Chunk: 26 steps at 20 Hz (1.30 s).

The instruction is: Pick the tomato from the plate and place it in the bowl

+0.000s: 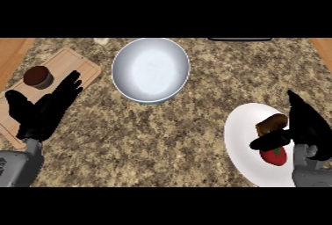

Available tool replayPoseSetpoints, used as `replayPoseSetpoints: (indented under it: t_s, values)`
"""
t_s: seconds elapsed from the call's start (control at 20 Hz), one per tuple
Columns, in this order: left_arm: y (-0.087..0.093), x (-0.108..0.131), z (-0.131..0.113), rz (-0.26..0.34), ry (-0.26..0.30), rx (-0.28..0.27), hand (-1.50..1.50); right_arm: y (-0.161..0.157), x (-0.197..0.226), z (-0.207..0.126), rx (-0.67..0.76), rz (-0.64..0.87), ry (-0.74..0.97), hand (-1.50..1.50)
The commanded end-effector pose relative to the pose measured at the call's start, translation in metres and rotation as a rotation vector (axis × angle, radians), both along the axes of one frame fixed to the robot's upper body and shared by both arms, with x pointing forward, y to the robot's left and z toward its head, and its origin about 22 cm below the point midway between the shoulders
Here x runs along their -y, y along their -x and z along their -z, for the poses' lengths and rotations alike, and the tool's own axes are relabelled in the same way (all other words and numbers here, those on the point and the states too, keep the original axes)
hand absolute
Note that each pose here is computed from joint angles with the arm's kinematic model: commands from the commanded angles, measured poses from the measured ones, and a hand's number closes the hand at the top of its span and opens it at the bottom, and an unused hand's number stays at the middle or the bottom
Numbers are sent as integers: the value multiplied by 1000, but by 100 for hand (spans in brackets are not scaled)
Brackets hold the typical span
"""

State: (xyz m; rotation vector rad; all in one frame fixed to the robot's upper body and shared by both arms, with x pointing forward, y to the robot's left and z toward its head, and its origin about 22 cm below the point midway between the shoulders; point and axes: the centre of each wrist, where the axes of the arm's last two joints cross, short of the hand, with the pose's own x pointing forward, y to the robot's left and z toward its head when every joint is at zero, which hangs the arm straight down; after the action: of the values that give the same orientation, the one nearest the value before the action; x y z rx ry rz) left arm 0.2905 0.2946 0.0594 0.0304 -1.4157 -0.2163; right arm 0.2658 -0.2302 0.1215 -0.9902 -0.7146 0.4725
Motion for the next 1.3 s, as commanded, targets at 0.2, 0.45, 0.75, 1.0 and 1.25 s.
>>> replayPoseSetpoints:
  t_s: [0.2,0.45,0.75,1.0,1.25]
  values:
    - [2,-13,-1,-11,14,8,0,-6,-14,7,-163,157,45,-150]
    - [-2,0,-4,-1,-2,-10,0,-5,4,11,-190,161,23,-150]
    - [10,5,5,-14,7,8,0,-12,12,35,-240,166,3,-150]
    - [8,-10,3,0,25,24,0,-12,5,61,-263,188,6,-150]
    - [-3,-10,0,-5,-6,8,0,-19,11,69,-269,203,-1,-150]
